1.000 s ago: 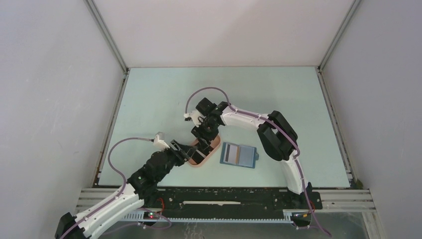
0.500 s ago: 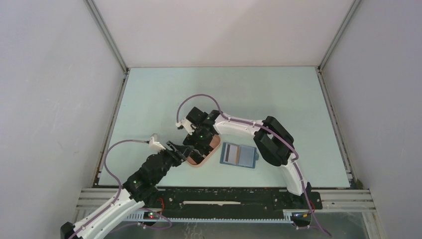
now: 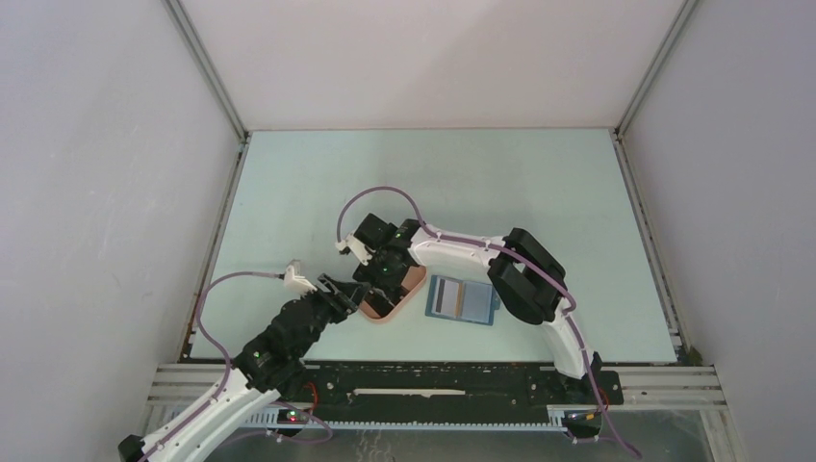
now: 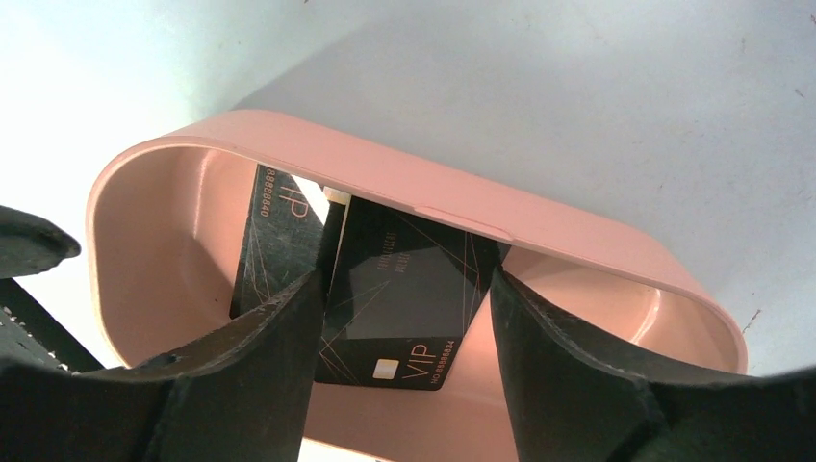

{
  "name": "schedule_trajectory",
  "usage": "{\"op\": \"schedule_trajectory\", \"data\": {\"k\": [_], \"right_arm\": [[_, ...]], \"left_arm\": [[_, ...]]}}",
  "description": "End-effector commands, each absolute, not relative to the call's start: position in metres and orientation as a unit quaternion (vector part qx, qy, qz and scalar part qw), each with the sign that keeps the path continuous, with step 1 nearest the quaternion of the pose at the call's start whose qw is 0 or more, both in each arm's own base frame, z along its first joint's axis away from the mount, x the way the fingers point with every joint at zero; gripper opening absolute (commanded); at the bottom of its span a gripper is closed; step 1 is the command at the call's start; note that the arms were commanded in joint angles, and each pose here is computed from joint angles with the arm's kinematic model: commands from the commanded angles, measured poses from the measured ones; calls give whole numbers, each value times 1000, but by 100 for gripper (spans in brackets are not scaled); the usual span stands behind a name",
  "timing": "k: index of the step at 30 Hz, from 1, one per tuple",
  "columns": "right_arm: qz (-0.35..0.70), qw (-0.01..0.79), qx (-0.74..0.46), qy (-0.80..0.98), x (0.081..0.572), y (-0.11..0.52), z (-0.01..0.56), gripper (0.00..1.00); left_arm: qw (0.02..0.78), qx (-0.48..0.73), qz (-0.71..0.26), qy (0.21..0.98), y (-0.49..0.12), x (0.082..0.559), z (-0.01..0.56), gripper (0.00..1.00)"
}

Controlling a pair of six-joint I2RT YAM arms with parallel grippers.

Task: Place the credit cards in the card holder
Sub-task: Pick up the credit card from the storage box.

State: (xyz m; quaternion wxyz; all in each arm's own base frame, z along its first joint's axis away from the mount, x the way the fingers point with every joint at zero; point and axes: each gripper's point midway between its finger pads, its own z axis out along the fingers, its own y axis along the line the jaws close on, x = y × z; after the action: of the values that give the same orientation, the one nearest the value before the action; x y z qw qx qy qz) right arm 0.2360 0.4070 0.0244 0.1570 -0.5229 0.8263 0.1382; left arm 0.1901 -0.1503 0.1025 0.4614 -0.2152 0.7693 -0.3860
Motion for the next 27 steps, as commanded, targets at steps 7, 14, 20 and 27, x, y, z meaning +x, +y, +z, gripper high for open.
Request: {"op": "schedule_trajectory", "data": {"k": [7, 14, 20, 27], "right_arm": [[126, 134, -521, 834, 233, 393, 5, 58], [172, 121, -508, 835, 234, 391, 15, 45], [216, 99, -500, 833, 231, 391, 19, 42], [254, 86, -487, 831, 231, 390, 26, 41]], "left_arm": [[463, -213, -376, 774, -149, 192, 103, 64], [453, -213, -388, 774, -157, 193, 99, 64], [441, -219, -404, 771, -163, 193, 92, 64], [433, -229, -424, 762, -169, 194, 92, 64]]}}
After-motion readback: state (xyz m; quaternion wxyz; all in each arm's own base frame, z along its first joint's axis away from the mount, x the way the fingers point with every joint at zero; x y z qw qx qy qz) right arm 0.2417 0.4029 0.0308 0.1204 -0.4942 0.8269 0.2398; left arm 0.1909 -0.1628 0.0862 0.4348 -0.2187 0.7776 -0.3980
